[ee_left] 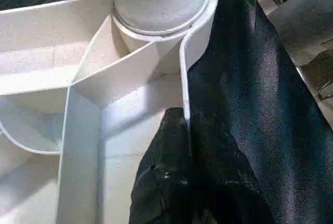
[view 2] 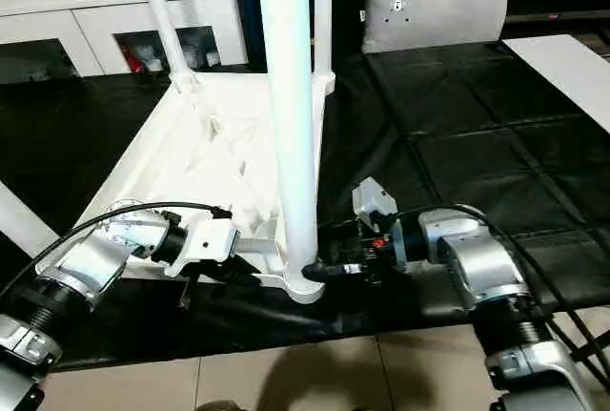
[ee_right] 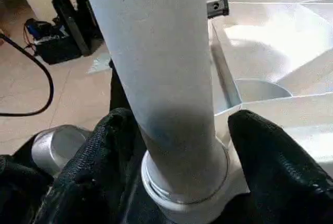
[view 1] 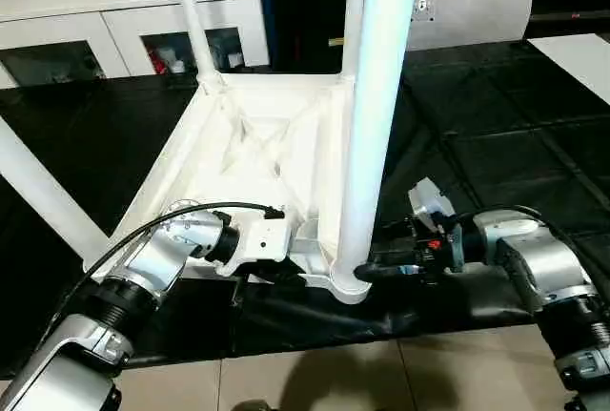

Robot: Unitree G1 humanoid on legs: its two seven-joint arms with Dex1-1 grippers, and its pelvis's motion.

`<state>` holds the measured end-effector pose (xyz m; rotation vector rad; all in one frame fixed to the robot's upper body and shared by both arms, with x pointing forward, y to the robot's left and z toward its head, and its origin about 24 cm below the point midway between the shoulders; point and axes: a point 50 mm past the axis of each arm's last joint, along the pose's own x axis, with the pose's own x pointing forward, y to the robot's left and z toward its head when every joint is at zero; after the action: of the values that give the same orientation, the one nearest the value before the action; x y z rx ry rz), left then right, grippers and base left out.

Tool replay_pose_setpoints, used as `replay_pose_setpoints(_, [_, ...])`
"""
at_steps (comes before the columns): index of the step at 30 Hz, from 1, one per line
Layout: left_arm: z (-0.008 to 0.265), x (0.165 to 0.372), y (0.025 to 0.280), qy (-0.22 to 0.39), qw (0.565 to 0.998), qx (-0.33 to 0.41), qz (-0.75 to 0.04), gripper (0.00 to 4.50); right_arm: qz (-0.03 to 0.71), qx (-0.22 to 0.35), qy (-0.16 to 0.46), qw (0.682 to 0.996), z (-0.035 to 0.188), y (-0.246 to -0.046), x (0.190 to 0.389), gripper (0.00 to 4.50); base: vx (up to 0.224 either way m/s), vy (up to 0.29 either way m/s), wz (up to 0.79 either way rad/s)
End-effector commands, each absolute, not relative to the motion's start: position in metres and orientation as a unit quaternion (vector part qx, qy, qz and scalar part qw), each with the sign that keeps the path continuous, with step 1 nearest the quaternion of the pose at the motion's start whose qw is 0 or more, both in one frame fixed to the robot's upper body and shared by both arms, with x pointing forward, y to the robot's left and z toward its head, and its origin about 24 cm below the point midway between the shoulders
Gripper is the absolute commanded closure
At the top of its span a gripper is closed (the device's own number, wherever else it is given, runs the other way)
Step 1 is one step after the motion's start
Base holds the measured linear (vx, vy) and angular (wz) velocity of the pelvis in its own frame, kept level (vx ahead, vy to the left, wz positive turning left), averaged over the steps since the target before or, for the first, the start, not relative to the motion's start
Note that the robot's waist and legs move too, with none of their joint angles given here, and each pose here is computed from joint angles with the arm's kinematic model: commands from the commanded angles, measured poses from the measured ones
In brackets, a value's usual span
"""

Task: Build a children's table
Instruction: Rotate leg to tighten

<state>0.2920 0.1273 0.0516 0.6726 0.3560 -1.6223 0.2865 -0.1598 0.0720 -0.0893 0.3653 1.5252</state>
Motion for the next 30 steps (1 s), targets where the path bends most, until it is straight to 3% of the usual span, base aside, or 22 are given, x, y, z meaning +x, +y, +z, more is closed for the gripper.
replay_pose_setpoints(1, [0.049,0.287,0.122,0.159,0.596,0.306,-0.725,4.50,0.699,-0.038,0.161,0.696,0.075,-0.155,0.288,1.84,0.000,0.000,0.00])
replay_pose_setpoints(7, [0.050,0.286,0.121,0.160,0.598,0.301,-0.725,4.50,0.705,-0.028,0.164,0.689,0.071,-0.148,0.287,2.29,0.000,0.000,0.00])
replay_pose_setpoints(12, [0.050,0.287,0.118,0.162,0.618,0.278,-0.718,4.50,0.686,-0.004,0.165,0.709,0.068,-0.140,0.287,2.56,0.000,0.000,0.00])
replay_pose_setpoints(15, [0.052,0.289,0.113,0.170,0.643,0.252,-0.703,4.50,0.655,-0.002,0.161,0.738,0.066,-0.132,0.288,2.58,0.000,0.000,0.00])
replay_pose_setpoints(16, [0.053,0.292,0.110,0.174,0.661,0.244,-0.688,4.50,0.618,-0.001,0.157,0.771,0.065,-0.127,0.292,2.58,0.000,0.000,0.00])
replay_pose_setpoints(17, [0.053,0.292,0.110,0.174,0.661,0.244,-0.688,4.50,0.618,-0.001,0.157,0.771,0.065,-0.127,0.292,2.59,0.000,0.000,0.00])
replay_pose_setpoints(18, [0.053,0.296,0.107,0.176,0.677,0.240,-0.673,4.50,0.583,-0.003,0.157,0.797,0.064,-0.124,0.297,2.59,0.000,0.000,0.00])
replay_pose_setpoints(19, [0.054,0.303,0.103,0.177,0.703,0.239,-0.647,4.50,0.515,-0.008,0.159,0.842,0.062,-0.120,0.308,2.59,0.000,0.000,0.00])
replay_pose_setpoints(22, [0.057,0.315,0.097,0.178,0.745,0.230,-0.600,4.50,0.430,0.010,0.165,0.887,0.060,-0.114,0.318,2.59,0.000,0.000,0.00])
replay_pose_setpoints(26, [0.064,0.337,0.088,0.179,0.814,0.222,-0.507,4.50,0.310,0.026,0.174,0.934,0.058,-0.099,0.332,2.59,0.000,0.000,0.00])
replay_pose_setpoints(29, [0.065,0.341,0.081,0.181,0.823,0.234,-0.485,4.50,0.280,0.048,0.164,0.945,0.059,-0.089,0.336,2.59,0.073,-0.033,0.04])
replay_pose_setpoints(30, [0.065,0.342,0.080,0.181,0.824,0.237,-0.482,4.50,0.276,0.045,0.160,0.947,0.059,-0.087,0.337,2.25,0.041,-0.029,-0.18])
